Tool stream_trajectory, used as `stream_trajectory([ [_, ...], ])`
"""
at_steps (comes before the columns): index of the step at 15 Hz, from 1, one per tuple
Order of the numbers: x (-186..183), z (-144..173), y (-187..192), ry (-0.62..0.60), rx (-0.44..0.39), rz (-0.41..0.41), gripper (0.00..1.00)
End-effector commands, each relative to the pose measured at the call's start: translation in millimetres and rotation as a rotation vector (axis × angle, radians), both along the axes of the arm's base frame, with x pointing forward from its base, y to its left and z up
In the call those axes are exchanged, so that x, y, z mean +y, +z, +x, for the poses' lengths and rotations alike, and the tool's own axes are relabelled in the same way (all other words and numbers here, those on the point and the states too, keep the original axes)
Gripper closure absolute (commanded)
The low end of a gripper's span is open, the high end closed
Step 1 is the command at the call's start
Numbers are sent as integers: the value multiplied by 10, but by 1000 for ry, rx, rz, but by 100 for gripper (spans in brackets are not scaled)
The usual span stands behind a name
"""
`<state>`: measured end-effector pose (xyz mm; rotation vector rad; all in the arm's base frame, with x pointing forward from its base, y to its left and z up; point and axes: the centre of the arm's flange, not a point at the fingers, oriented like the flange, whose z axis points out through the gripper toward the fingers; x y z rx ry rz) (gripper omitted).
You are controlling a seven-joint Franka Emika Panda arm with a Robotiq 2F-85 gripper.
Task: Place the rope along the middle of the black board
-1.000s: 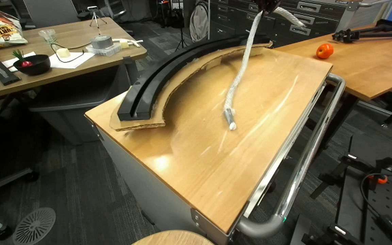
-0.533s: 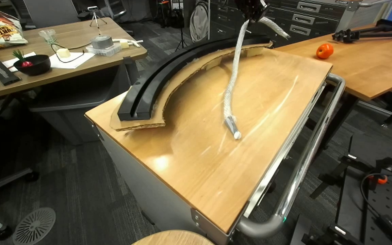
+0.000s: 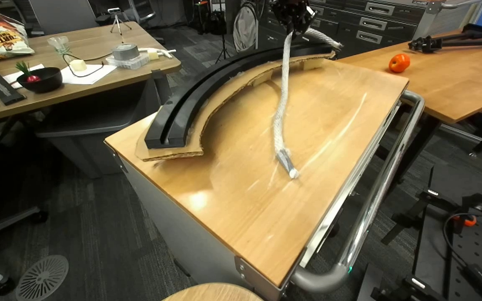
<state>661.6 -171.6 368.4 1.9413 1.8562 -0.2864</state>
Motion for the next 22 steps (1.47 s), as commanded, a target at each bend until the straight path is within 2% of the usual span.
stream_trajectory([
  [1, -44, 199, 74, 58, 13, 30, 96],
  [4, -1, 252, 43, 92, 40, 52, 96],
  [10, 14, 312, -92, 61, 110, 123, 96],
  [22, -123, 406, 47, -64, 116, 276, 96],
])
